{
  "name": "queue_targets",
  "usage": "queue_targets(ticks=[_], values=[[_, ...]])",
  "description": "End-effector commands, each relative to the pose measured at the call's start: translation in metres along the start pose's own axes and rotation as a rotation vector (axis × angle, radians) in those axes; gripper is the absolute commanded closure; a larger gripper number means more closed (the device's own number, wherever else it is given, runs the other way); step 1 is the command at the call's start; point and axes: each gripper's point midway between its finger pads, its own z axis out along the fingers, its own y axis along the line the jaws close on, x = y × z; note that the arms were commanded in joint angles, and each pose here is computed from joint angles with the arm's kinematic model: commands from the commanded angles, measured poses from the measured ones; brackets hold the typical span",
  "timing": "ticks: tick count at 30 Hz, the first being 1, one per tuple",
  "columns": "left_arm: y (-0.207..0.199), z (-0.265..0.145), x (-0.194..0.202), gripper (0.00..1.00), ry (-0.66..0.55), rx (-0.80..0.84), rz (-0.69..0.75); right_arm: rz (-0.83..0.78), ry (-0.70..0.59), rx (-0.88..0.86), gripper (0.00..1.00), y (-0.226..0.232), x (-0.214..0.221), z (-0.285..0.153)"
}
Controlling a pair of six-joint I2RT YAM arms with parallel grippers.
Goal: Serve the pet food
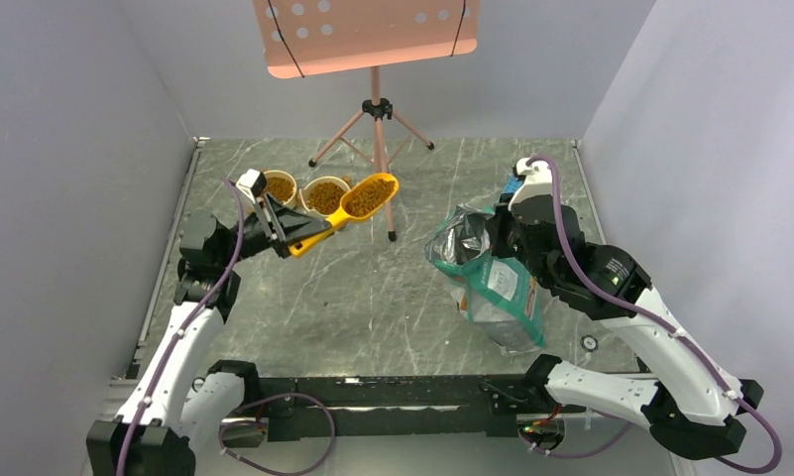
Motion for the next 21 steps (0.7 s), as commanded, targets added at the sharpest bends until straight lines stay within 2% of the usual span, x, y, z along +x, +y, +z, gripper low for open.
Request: queue_targets(ticks=[1,7,11,16,21], values=[[0.006,-0.005,-0.033,1.00,-0.053,0.021,0.123,0.031,-0.059,0.028,1.00,-0.009,-0.019,-0.011],[0.022,-0.007,-0.087,1.00,-0.128,-0.024,0.199,0.010,-0.066,0.019,1.00,-0.011,-0.024,-0.018],[0.041,-0.018,-0.122,1.00,-0.167,-0.034,0.191,0.016,-0.075,0.025,1.00,-0.016,-0.024,-0.023],[0.059,-0.051,-0.164,1.00,-0.259,-0.050,0.203,0.031,-0.083,0.025,1.00,-0.018,-0.027,-0.029],[0.087,-0.093,-0.197,1.00,-0.340,-0.135,0.171,0.018,-0.098,0.032,1.00,-0.021,-0.032,-0.032]])
